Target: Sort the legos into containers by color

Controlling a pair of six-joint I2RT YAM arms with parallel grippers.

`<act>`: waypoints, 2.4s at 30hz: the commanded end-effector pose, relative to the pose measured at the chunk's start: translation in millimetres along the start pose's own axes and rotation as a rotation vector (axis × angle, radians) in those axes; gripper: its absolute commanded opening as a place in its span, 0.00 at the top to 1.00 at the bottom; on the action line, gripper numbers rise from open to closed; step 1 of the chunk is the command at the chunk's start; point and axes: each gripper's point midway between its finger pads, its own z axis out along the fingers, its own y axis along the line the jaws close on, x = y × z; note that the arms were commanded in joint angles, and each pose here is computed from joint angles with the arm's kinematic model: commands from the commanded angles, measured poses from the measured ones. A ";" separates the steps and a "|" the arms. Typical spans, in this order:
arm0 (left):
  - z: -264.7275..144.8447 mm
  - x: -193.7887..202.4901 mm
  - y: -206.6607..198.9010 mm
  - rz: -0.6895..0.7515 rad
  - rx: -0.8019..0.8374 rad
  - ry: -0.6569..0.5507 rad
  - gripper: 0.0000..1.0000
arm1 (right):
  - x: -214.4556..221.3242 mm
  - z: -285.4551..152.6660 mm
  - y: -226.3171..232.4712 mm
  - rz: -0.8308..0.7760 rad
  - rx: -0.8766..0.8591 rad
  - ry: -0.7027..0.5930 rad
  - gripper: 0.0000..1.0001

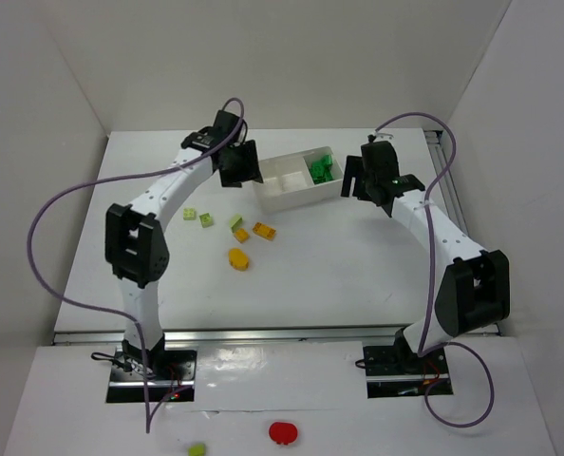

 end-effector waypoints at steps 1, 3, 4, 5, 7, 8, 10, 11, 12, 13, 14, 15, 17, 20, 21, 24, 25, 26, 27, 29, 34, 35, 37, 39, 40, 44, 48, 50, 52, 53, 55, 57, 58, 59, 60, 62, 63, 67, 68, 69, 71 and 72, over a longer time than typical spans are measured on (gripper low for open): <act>-46.7 -6.2 51.0 -0.035 -0.211 -0.123 0.31 | -9.1 -9.5 11.4 -0.008 -0.045 -0.037 0.17; -53.9 2.8 76.3 -0.094 -0.312 -0.142 0.15 | -5.5 -5.3 11.4 -0.011 -0.041 -0.024 0.17; -50.4 18.6 94.2 -0.119 -0.366 -0.111 0.11 | -5.7 -4.7 16.5 -0.018 -0.049 -0.023 0.17; -49.7 23.9 100.7 -0.133 -0.389 -0.115 0.09 | -5.7 -4.7 16.6 -0.018 -0.049 -0.023 0.17; -43.7 31.9 121.8 -0.179 -0.426 -0.107 0.08 | -8.5 -6.7 21.2 -0.021 -0.059 -0.030 0.17; -44.6 29.8 126.5 -0.190 -0.432 -0.110 0.08 | -8.5 -6.7 21.2 -0.021 -0.059 -0.030 0.17; -29.8 41.1 147.4 -0.226 -0.472 -0.058 0.08 | -5.5 -7.7 22.3 -0.030 -0.054 -0.023 0.17; -24.1 42.0 145.4 -0.220 -0.455 -0.047 0.08 | -5.5 -7.7 22.3 -0.030 -0.054 -0.023 0.17; -18.9 41.5 152.6 -0.232 -0.463 -0.047 0.07 | -6.0 -7.5 20.8 -0.030 -0.045 -0.026 0.17; -14.3 41.1 153.3 -0.244 -0.445 -0.038 0.06 | -6.0 -7.5 20.8 -0.030 -0.045 -0.026 0.17; -6.2 49.8 158.9 -0.243 -0.462 -0.009 0.08 | -6.0 -7.5 20.8 -0.030 -0.045 -0.026 0.17; -3.2 48.6 162.9 -0.255 -0.459 -0.007 0.09 | -3.9 -7.8 19.9 -0.032 -0.042 -0.017 0.17; 7.0 52.8 167.6 -0.266 -0.454 0.011 0.14 | -4.4 -7.6 18.4 -0.032 -0.034 -0.020 0.17; 17.9 54.5 174.0 -0.286 -0.443 0.030 0.20 | -4.4 -7.6 18.8 -0.023 -0.034 -0.020 0.17; 21.0 57.5 173.8 -0.288 -0.438 0.043 0.22 | -2.3 -7.9 17.9 -0.025 -0.031 -0.012 0.16; 30.6 60.6 175.9 -0.277 -0.436 0.063 0.29 | -6.2 -10.0 21.2 -0.028 -0.033 -0.024 0.16; 29.5 54.8 173.7 -0.265 -0.429 0.052 0.32 | -6.3 -10.0 21.2 -0.028 -0.033 -0.024 0.16; 32.8 57.9 176.1 -0.256 -0.434 0.064 0.36 | -6.3 -10.0 21.2 -0.028 -0.033 -0.024 0.16; 31.4 49.1 172.2 -0.256 -0.423 0.044 0.38 | -1.1 -7.1 20.1 -0.034 -0.026 -0.005 0.16; 33.3 47.8 172.5 -0.245 -0.423 0.047 0.40 | -4.9 -8.2 21.2 -0.031 -0.029 -0.013 0.16; 29.5 39.7 164.9 -0.190 -0.435 0.036 0.45 | -9.8 -7.3 23.4 -0.029 -0.031 -0.020 0.16; 30.1 41.4 161.6 -0.170 -0.431 0.041 0.47 | -9.8 -7.4 23.4 -0.029 -0.031 -0.020 0.16; 20.9 32.2 149.9 -0.150 -0.409 0.014 0.54 | -9.8 -7.4 23.4 -0.029 -0.031 -0.020 0.16; 11.0 17.3 134.3 -0.110 -0.376 -0.027 0.60 | -8.7 -8.2 27.0 -0.035 -0.038 -0.019 0.16; 6.9 14.2 122.8 -0.085 -0.357 -0.041 0.62 | -8.7 -8.2 27.0 -0.035 -0.038 -0.019 0.16; -12.5 -9.5 98.4 -0.037 -0.333 -0.116 0.61 | -8.0 -6.9 27.1 -0.037 -0.035 -0.010 0.16; -2.6 -3.8 107.8 -0.043 -0.379 -0.086 0.17 | -4.2 -5.7 26.0 -0.040 -0.032 -0.002 0.16; 3.1 4.7 114.1 -0.062 -0.407 -0.056 0.15 | -4.2 -5.7 26.0 -0.040 -0.032 -0.002 0.16; 10.2 12.0 121.5 -0.107 -0.419 -0.035 0.15 | -4.2 -5.7 26.0 -0.040 -0.032 -0.002 0.16; 13.7 13.1 126.1 -0.127 -0.418 -0.023 0.14 | -4.2 -5.7 26.0 -0.040 -0.032 -0.002 0.16; 23.1 18.9 129.8 -0.150 -0.404 0.001 0.14 | -4.2 -5.7 26.0 -0.040 -0.032 -0.002 0.16; 34.5 26.3 138.6 -0.161 -0.415 0.035 0.14 | -2.1 -6.0 25.1 -0.043 -0.029 0.006 0.16; 38.2 28.9 140.2 -0.171 -0.420 0.042 0.14 | -2.6 -5.9 23.6 -0.042 -0.021 0.003 0.16; 42.5 31.2 145.4 -0.194 -0.422 0.050 0.14 | -2.7 -5.9 23.6 -0.042 -0.021 0.003 0.16; 45.5 33.5 147.1 -0.194 -0.426 0.058 0.14 | -2.7 -5.9 23.6 -0.042 -0.021 0.003 0.16; 48.5 32.3 148.8 -0.213 -0.413 0.051 0.18 | -2.7 -5.9 23.6 -0.042 -0.021 0.003 0.16; 53.2 36.6 149.7 -0.215 -0.411 0.068 0.21 | -2.7 -5.9 23.6 -0.042 -0.021 0.003 0.16; 60.6 42.0 158.4 -0.223 -0.427 0.089 0.37 | -0.2 -3.1 23.5 -0.045 -0.018 0.011 0.16; 60.8 42.8 157.0 -0.216 -0.418 0.096 0.44 | -0.2 -3.1 23.5 -0.045 -0.018 0.011 0.16; 60.8 42.8 157.0 -0.216 -0.418 0.096 0.50 | -0.2 -3.1 23.5 -0.045 -0.018 0.011 0.16; 48.0 31.4 151.4 -0.214 -0.408 0.056 0.68 | -4.0 -4.2 24.7 -0.043 -0.021 0.003 0.16; 41.1 27.2 143.8 -0.195 -0.392 0.040 0.69 | -4.7 -4.1 23.2 -0.042 -0.012 0.000 0.16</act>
